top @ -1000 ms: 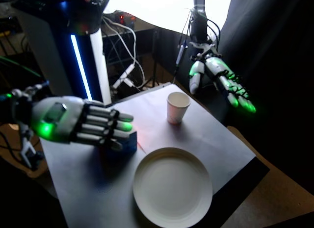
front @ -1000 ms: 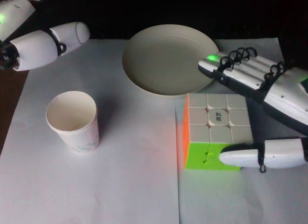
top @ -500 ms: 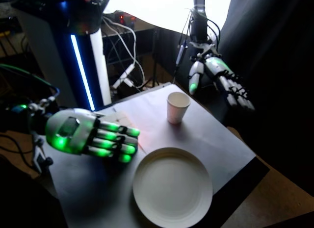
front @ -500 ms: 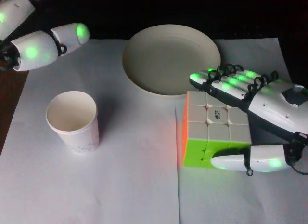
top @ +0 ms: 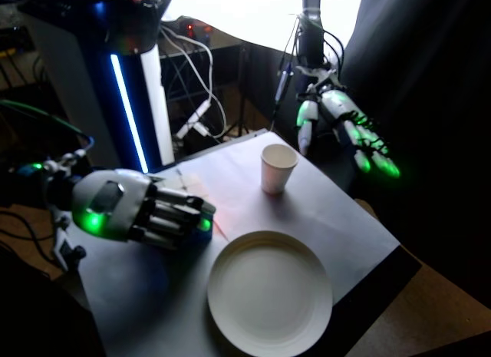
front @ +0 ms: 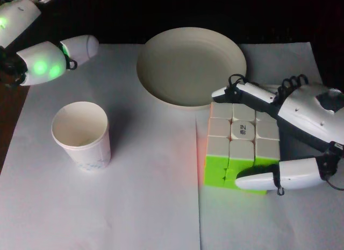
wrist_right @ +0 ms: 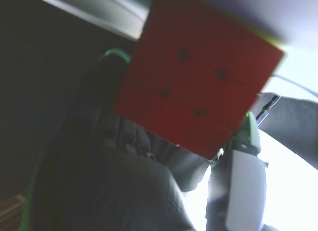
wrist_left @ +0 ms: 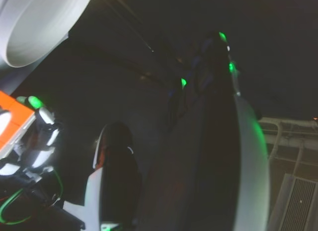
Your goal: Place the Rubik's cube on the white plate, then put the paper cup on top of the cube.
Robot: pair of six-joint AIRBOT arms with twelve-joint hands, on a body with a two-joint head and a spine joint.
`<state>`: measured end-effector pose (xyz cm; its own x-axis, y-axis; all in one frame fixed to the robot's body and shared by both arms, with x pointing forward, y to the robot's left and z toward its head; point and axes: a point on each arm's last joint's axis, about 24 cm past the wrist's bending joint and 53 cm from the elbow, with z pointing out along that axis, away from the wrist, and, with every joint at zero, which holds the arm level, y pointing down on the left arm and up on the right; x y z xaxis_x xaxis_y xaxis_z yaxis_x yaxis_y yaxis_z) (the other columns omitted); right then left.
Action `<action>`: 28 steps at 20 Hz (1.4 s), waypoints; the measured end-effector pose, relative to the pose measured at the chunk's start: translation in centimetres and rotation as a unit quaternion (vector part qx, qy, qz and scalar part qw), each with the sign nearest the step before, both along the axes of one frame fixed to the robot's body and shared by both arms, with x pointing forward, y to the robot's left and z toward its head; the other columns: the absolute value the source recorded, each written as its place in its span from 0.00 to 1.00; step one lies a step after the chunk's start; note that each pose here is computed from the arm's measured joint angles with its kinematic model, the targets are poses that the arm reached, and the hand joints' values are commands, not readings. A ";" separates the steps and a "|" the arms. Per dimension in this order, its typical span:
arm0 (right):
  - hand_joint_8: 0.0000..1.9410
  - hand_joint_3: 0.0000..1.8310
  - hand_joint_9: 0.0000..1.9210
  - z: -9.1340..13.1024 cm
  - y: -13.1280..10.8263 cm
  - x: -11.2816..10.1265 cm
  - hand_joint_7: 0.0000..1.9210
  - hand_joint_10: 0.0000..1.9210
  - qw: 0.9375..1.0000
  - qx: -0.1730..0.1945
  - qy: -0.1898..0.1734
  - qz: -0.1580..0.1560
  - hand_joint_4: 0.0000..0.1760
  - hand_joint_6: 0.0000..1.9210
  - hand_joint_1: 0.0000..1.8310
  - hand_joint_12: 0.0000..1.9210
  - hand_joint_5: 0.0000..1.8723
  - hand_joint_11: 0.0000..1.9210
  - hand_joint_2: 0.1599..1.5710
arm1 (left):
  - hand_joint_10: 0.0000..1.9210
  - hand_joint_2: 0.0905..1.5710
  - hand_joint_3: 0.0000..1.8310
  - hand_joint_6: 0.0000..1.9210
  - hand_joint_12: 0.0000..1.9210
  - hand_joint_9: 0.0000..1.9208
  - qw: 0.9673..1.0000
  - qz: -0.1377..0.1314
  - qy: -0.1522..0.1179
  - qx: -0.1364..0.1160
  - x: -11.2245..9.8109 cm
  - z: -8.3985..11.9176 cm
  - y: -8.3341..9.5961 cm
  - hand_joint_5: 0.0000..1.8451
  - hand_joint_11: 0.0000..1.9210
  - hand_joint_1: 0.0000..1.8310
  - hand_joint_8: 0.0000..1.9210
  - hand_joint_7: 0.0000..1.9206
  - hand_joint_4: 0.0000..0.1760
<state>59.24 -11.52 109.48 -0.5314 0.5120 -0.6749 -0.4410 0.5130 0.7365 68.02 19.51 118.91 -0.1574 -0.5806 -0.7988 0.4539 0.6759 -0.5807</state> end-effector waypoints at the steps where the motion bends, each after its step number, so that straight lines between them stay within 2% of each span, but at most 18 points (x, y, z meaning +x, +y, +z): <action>1: 0.92 0.01 0.31 0.6 -0.1 0.1 0.32 1.00 1.000 -0.008 -0.011 0.005 0.00 0.87 0.59 1.00 0.22 0.32 0.87 | 0.00 0.85 0.00 0.00 0.00 0.00 1.000 0.000 -0.001 -0.001 0.0 0.0 0.0 0.07 0.00 0.19 0.00 0.00 0.52; 2: 0.92 0.01 0.32 1.5 -0.1 0.3 0.32 1.00 1.000 -0.013 -0.024 0.009 0.00 0.87 0.58 1.00 0.22 0.34 0.87 | 0.00 0.85 0.00 0.00 0.00 0.00 1.000 0.002 0.001 -0.002 0.1 0.0 0.1 0.07 0.00 0.19 0.00 0.00 0.47; 4: 0.94 0.00 0.37 4.4 -0.1 1.3 0.33 1.00 0.998 0.000 -0.056 0.005 0.00 0.87 0.60 1.00 0.20 0.44 0.88 | 0.00 0.85 0.00 0.00 0.00 0.00 1.000 0.002 0.000 -0.002 0.0 0.0 0.1 0.07 0.00 0.21 0.00 0.00 0.60; 6: 0.94 0.00 0.31 7.8 0.0 2.1 0.31 1.00 0.995 0.026 -0.099 0.004 0.00 0.90 0.57 1.00 0.20 0.41 0.89 | 0.00 0.85 0.00 0.00 0.00 0.00 1.000 0.001 0.000 -0.001 0.0 0.0 0.1 0.07 0.00 0.20 0.00 0.00 0.36; 9: 0.89 0.00 0.24 9.8 0.2 3.2 0.28 1.00 0.991 0.033 -0.131 0.005 0.00 0.88 0.65 1.00 0.08 0.35 0.86 | 0.00 0.85 0.00 0.01 0.00 0.00 1.000 0.004 -0.001 0.000 0.1 0.0 0.3 0.08 0.00 0.22 0.00 0.00 0.51; 10: 0.90 0.00 0.27 10.4 0.3 4.3 0.30 1.00 0.989 0.036 -0.140 -0.002 0.00 0.91 0.59 1.00 0.17 0.39 0.88 | 0.00 0.86 0.00 0.00 0.00 0.00 1.000 0.006 0.000 -0.002 0.2 0.0 0.5 0.08 0.00 0.22 0.00 0.00 0.43; 11: 0.85 0.00 0.29 11.0 0.5 5.4 0.30 1.00 0.989 0.041 -0.144 -0.009 0.00 0.81 0.68 1.00 0.07 0.39 0.83 | 0.00 0.85 0.00 0.00 0.00 0.00 1.000 0.006 0.000 -0.002 0.2 0.0 0.5 0.07 0.00 0.20 0.00 0.00 0.46; 13: 0.87 0.00 0.30 11.9 1.2 7.5 0.30 0.99 0.987 0.051 -0.150 -0.021 0.03 0.91 0.56 1.00 0.23 0.40 0.88 | 0.00 0.85 0.00 0.00 0.00 0.00 1.000 0.006 0.000 -0.001 0.1 -0.1 0.5 0.07 0.00 0.18 0.00 0.00 0.52; 14: 0.80 0.00 0.27 11.9 1.5 8.3 0.18 0.96 0.987 0.058 -0.150 -0.026 0.00 0.88 0.53 1.00 0.27 0.34 0.86 | 0.00 0.85 0.00 0.00 0.00 0.00 1.000 0.007 -0.001 -0.001 0.1 -0.1 0.6 0.07 0.00 0.19 0.00 0.00 0.58; 15: 0.76 0.00 0.24 11.4 2.2 9.2 0.15 0.93 0.988 0.057 -0.139 -0.029 0.00 0.81 0.59 1.00 0.13 0.30 0.77 | 0.00 0.85 0.00 0.00 0.00 0.00 1.000 0.008 -0.001 -0.002 0.1 -0.1 0.6 0.07 0.00 0.20 0.00 0.00 0.56; 17: 0.74 0.00 0.28 9.7 3.7 10.8 0.17 0.94 0.992 0.040 -0.119 -0.030 0.00 0.76 0.59 1.00 0.07 0.34 0.75 | 0.00 0.85 0.00 0.00 0.00 0.00 1.000 0.014 -0.001 -0.006 0.3 0.0 1.0 0.07 0.00 0.21 0.00 0.00 0.49; 18: 0.80 0.00 0.33 8.6 4.1 11.9 0.32 0.94 0.993 0.037 -0.101 -0.039 0.00 0.74 0.69 1.00 0.08 0.39 0.80 | 0.00 0.85 0.00 0.00 0.00 0.00 1.000 0.013 -0.004 -0.006 0.2 0.1 0.9 0.08 0.00 0.20 0.00 0.00 0.48; 19: 0.80 0.00 0.31 7.6 4.2 12.6 0.33 0.94 0.995 0.032 -0.088 -0.045 0.00 0.73 0.69 1.00 0.09 0.38 0.80 | 0.00 0.85 0.00 0.00 0.00 0.00 1.000 0.010 -0.005 -0.004 0.2 0.1 0.8 0.08 0.00 0.20 0.00 0.00 0.60; 23: 0.80 0.00 0.25 3.1 4.3 15.1 0.33 0.92 0.997 0.001 -0.021 -0.073 0.00 0.70 0.69 1.00 0.09 0.29 0.80 | 0.00 0.86 0.00 0.00 0.00 0.00 1.000 0.014 -0.005 -0.005 0.3 0.1 1.1 0.07 0.00 0.17 0.00 0.00 0.36; 24: 0.82 0.00 0.23 2.2 4.3 15.5 0.31 0.90 0.997 -0.004 -0.009 -0.078 0.00 0.69 0.69 1.00 0.07 0.27 0.81 | 0.00 0.86 0.00 0.00 0.00 0.00 1.000 0.013 -0.004 -0.004 0.3 0.1 1.0 0.07 0.01 0.18 0.00 0.00 0.42; 25: 0.53 0.00 0.19 1.9 4.3 15.7 0.16 0.81 0.997 0.002 0.002 -0.083 0.00 0.62 0.61 0.99 0.04 0.21 0.75 | 0.00 0.86 0.00 0.00 0.01 0.00 1.000 0.011 -0.005 -0.004 0.2 0.1 0.9 0.08 0.01 0.21 0.00 0.00 0.42; 27: 0.36 0.00 0.09 1.9 4.1 15.9 0.13 0.69 0.996 -0.009 -0.004 -0.092 0.02 0.40 0.57 0.95 0.04 0.06 0.74 | 0.00 0.86 0.00 0.00 0.01 0.00 1.000 0.009 -0.004 -0.005 0.2 0.1 0.8 0.07 0.00 0.22 0.00 0.00 0.38; 28: 0.12 0.00 0.01 2.1 4.0 16.1 0.09 0.51 0.995 -0.013 -0.006 -0.094 0.28 0.17 0.52 0.84 0.01 0.00 0.73 | 0.00 0.87 0.00 0.00 0.01 0.00 1.000 0.010 -0.004 -0.006 0.2 0.1 0.9 0.07 0.00 0.21 0.00 0.00 0.36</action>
